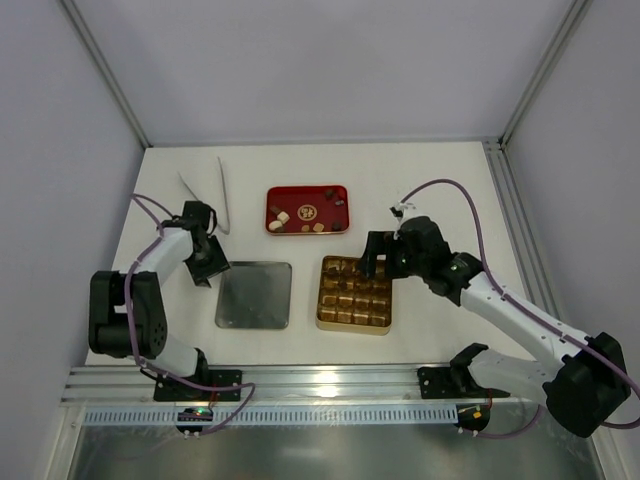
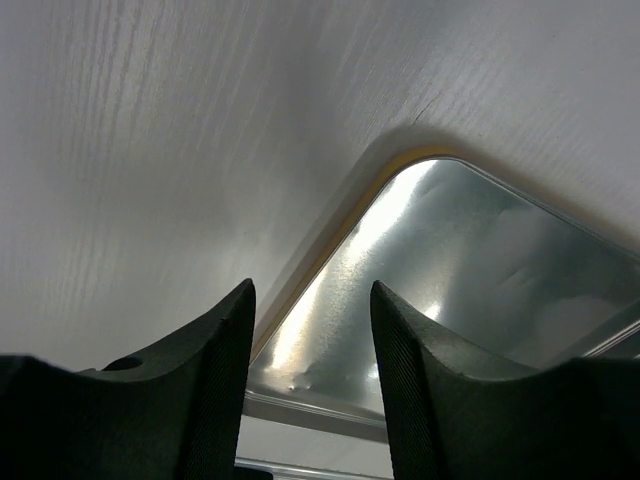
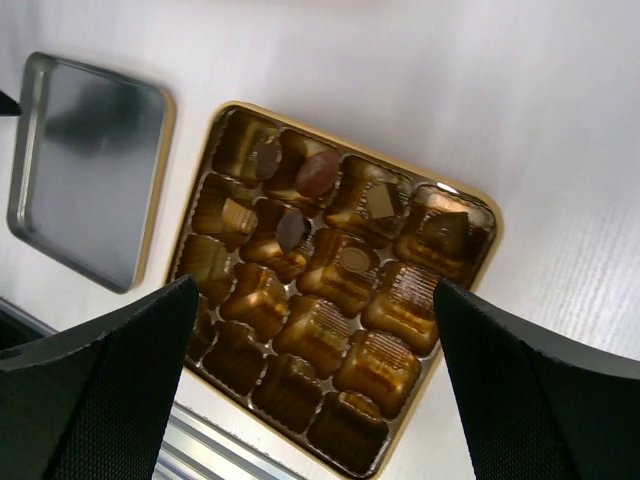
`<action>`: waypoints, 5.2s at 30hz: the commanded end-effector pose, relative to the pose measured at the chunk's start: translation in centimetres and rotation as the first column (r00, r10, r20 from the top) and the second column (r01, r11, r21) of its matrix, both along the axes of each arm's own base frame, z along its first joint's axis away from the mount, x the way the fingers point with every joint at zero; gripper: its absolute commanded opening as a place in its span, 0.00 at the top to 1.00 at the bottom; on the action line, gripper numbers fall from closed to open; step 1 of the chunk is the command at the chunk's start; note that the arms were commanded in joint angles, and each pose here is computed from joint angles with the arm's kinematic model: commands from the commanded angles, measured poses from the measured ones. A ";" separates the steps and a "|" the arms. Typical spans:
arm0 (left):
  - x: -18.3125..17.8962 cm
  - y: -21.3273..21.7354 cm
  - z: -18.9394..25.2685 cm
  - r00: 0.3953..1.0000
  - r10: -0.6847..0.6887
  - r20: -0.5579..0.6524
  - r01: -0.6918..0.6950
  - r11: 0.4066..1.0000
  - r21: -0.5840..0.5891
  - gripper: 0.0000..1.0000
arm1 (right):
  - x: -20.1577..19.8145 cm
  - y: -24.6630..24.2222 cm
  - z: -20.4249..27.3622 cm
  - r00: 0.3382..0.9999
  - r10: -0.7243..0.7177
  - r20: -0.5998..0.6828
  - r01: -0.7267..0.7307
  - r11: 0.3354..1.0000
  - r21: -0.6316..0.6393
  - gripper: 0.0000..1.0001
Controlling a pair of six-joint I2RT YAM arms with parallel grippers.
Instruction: Pack the chocolate
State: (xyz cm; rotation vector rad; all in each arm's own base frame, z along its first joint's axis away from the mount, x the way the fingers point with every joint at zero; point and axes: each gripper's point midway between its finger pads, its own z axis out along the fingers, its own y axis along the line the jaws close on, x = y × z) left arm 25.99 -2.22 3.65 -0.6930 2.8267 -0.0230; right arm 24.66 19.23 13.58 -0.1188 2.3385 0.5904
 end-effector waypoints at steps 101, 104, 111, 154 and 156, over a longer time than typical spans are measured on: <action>2.6 -1.1 -2.4 0.979 -0.204 -0.010 0.203 0.978 -0.037 0.90 | 8.0 20.8 -3.7 0.912 0.394 -0.115 -0.398 0.917 -0.013 0.04; 2.6 -1.0 -2.6 0.978 -0.206 -0.008 0.206 0.977 -0.054 1.00 | 7.9 21.0 -4.0 0.909 0.400 -0.119 -0.404 0.915 -0.007 0.04; 3.2 -1.3 -1.7 0.971 -0.235 0.044 0.239 0.965 -0.111 1.00 | 8.0 21.5 -4.3 0.900 0.417 -0.131 -0.420 0.908 0.002 0.04; 5.2 -1.1 2.2 0.968 -0.078 0.238 0.162 0.920 -0.357 1.00 | 7.6 22.7 -9.3 0.864 0.420 -0.276 -0.394 0.907 0.149 0.06; 5.3 -1.2 2.3 0.967 -0.072 0.246 0.160 0.918 -0.363 1.00 | 7.6 22.8 -9.4 0.864 0.420 -0.280 -0.391 0.907 0.154 0.06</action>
